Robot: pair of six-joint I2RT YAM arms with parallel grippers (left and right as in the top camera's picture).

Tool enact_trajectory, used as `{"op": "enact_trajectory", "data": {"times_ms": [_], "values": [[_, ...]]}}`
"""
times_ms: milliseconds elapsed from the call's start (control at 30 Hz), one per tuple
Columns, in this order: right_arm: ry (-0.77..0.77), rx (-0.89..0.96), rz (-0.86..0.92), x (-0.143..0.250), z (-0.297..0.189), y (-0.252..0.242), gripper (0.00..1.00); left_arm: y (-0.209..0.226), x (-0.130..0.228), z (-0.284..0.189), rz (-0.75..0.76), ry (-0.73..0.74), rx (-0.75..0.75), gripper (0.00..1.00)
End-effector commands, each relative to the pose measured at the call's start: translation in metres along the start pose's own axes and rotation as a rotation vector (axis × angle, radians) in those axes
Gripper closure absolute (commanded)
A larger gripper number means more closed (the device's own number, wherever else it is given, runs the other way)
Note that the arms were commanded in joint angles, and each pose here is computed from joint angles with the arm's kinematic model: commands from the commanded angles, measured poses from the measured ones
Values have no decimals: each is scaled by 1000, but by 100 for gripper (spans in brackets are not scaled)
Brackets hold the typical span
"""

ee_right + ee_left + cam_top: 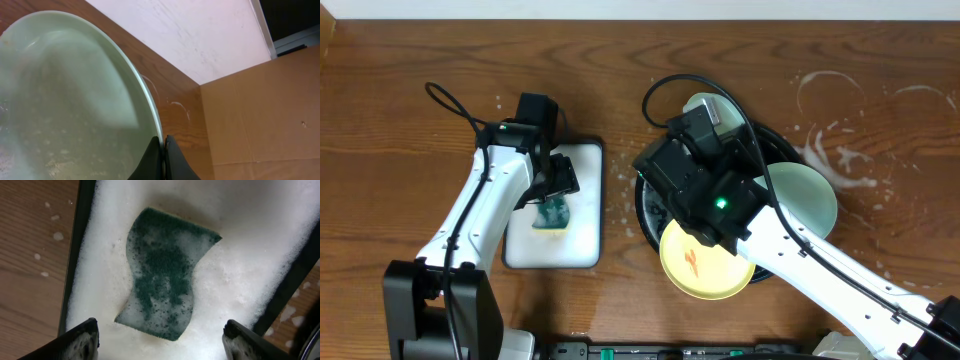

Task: Clean dirty plates on tray and stack at the side
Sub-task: 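Carry the green plate right and set it on the table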

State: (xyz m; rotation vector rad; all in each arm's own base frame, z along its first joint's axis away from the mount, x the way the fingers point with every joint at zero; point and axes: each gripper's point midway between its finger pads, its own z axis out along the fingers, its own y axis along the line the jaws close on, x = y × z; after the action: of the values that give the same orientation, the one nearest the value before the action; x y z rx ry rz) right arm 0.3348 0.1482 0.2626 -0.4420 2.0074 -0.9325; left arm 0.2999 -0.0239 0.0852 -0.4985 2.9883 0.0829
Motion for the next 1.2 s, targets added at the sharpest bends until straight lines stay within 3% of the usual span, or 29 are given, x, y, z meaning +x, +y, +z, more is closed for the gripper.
{"op": "enact_trajectory", "data": {"times_ms": [0,333,800,1033,1167], "values": [[-11,18,53,-4,-2,-13,99,2,1,2,3,7,-9,20],[-51,21,-138,-15,-10,-9,99,2,1,2,3,7,-9,20],[-90,89,-145,-21,-26,-14,99,2,1,2,3,7,-9,20],[-15,-46,32,-7,0,-2,99,2,1,2,3,7,-9,20],[181,-210,291,27,40,3,99,2,1,2,3,7,-9,20]]}}
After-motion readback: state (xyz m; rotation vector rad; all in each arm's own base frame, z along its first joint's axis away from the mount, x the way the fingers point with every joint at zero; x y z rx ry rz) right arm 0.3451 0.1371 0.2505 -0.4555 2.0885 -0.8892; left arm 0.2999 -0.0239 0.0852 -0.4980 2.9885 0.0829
